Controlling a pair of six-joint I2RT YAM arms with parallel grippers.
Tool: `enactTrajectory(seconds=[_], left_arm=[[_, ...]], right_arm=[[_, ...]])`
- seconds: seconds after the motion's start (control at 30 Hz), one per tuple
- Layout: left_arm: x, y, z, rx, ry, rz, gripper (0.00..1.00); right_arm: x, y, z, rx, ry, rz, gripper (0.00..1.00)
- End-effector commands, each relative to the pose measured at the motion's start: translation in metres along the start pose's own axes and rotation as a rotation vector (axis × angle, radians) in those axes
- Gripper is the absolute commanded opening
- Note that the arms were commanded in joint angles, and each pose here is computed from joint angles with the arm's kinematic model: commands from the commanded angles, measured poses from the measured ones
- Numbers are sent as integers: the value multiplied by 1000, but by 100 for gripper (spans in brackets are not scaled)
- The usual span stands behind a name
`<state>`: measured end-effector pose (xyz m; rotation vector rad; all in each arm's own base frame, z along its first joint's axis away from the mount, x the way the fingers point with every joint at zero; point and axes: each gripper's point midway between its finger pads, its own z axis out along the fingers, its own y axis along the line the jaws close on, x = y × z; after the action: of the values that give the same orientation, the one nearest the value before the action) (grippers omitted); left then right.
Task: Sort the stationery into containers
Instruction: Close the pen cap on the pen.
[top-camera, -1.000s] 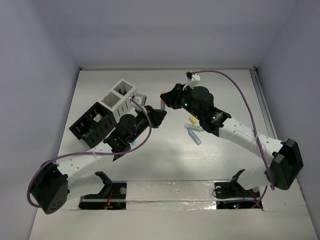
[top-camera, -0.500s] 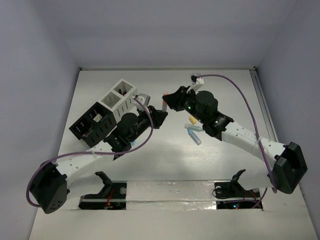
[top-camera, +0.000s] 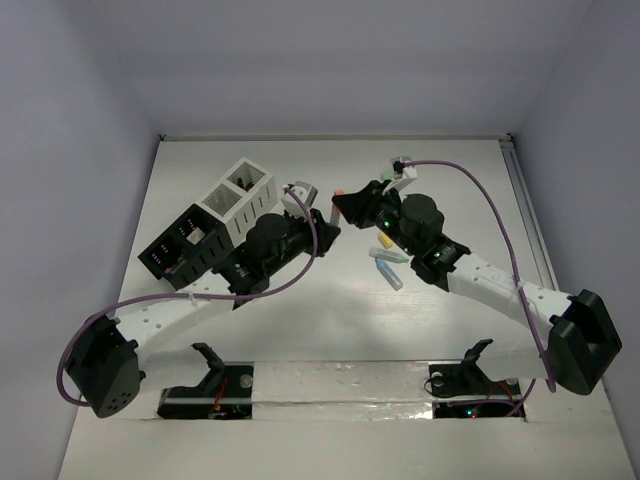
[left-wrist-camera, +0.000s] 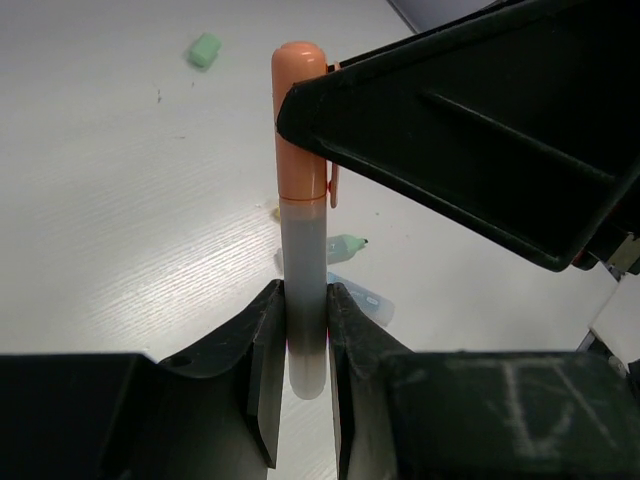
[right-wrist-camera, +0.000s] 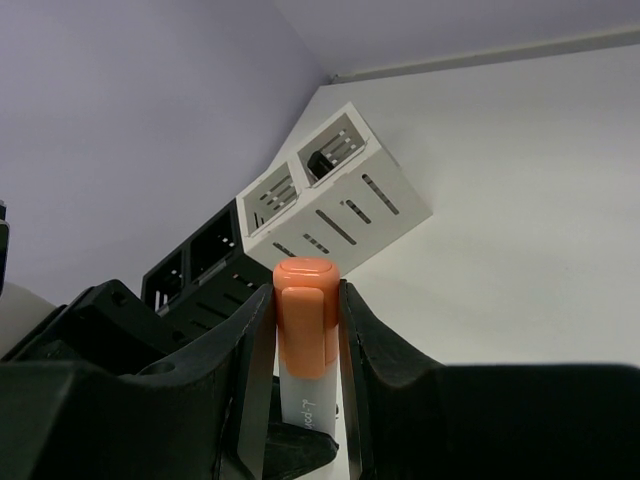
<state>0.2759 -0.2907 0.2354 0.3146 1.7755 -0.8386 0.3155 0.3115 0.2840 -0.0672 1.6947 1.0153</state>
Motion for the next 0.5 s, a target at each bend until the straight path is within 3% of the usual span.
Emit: enactTrajectory(seconds=[0.0,0.47], left_arm=[[-166,-38,-23,68,-509,-1,0],[-210,-32,-40,59,-591,12,0]], right_arm=[[110,-14,-34,0,391,15,0],[146,-21,-42,2,468,44,0]])
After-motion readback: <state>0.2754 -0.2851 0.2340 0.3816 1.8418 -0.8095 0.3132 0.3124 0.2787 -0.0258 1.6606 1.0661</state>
